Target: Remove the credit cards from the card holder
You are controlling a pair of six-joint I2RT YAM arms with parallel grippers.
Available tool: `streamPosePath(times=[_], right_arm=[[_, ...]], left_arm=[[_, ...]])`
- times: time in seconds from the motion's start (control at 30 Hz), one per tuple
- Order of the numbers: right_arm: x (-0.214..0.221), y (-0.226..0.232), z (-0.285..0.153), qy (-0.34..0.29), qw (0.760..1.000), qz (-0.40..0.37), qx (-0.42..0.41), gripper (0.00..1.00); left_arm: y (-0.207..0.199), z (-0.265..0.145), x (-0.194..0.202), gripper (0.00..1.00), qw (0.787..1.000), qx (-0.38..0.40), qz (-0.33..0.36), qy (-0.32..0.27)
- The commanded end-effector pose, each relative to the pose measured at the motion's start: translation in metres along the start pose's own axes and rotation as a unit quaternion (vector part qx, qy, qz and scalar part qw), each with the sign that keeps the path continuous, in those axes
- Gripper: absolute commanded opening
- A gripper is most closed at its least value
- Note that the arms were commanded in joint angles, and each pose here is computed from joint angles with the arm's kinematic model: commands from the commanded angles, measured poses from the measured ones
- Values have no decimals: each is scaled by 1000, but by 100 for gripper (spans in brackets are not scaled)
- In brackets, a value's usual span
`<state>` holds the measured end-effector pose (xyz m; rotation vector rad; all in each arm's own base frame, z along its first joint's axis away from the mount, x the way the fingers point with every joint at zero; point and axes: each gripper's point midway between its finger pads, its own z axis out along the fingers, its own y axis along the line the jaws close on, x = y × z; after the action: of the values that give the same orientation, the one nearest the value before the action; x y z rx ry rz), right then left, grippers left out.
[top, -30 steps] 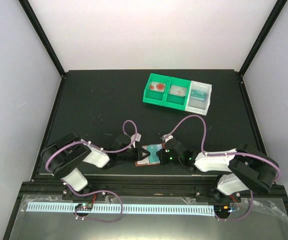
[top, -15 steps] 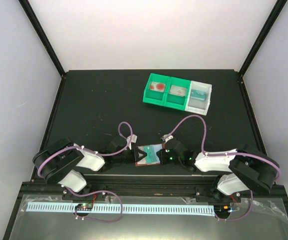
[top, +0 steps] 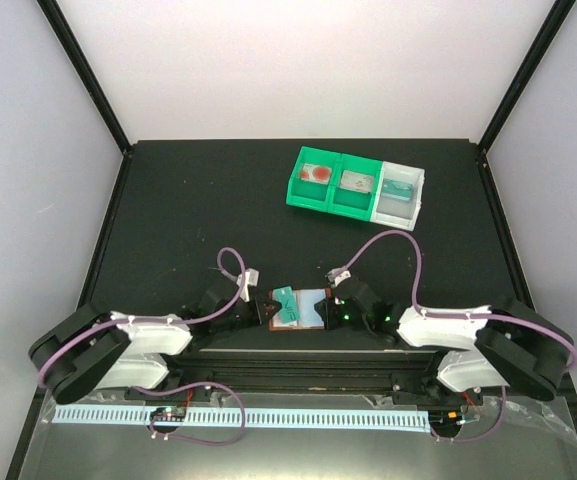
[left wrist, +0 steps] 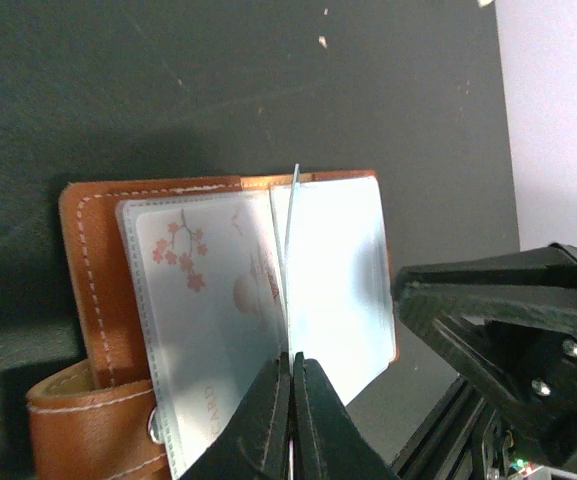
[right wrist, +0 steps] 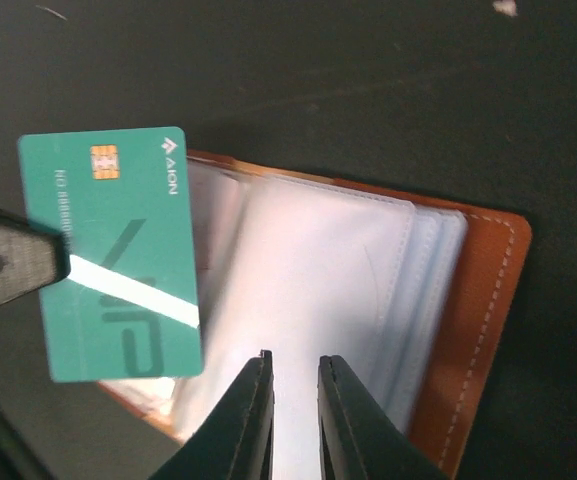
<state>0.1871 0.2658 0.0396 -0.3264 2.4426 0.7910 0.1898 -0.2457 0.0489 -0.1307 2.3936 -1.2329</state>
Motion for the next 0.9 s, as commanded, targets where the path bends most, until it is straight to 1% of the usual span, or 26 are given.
streamPosePath(times=[0.0, 0.13, 0.27, 0.4, 0.53, 0.67, 0.87], right_arm=[[-18, 22, -18, -32, 998, 2, -49, 20], [-30, 44, -35, -51, 993, 9, -101, 30], [-39, 63, -48, -62, 987, 24, -149, 37], [-47, 81, -62, -78, 974, 53, -207, 44], [-55, 98, -71, -85, 960, 76, -254, 52], [-66, 119, -84, -87, 941, 100, -313, 55], [-74, 134, -85, -76, 926, 131, -345, 55]], left_arm=[[2, -13, -11, 1, 999, -11, -3, -38], [-20, -28, -20, 2, 998, 26, -2, -57], [-40, -46, -30, 2, 994, 67, -7, -87], [-61, -65, -37, 2, 986, 120, -13, -114], [-72, -78, -38, 1, 980, 156, -20, -124], [-85, -90, -37, 1, 971, 202, -25, -129], [-100, -102, -39, 2, 959, 246, -27, -136]])
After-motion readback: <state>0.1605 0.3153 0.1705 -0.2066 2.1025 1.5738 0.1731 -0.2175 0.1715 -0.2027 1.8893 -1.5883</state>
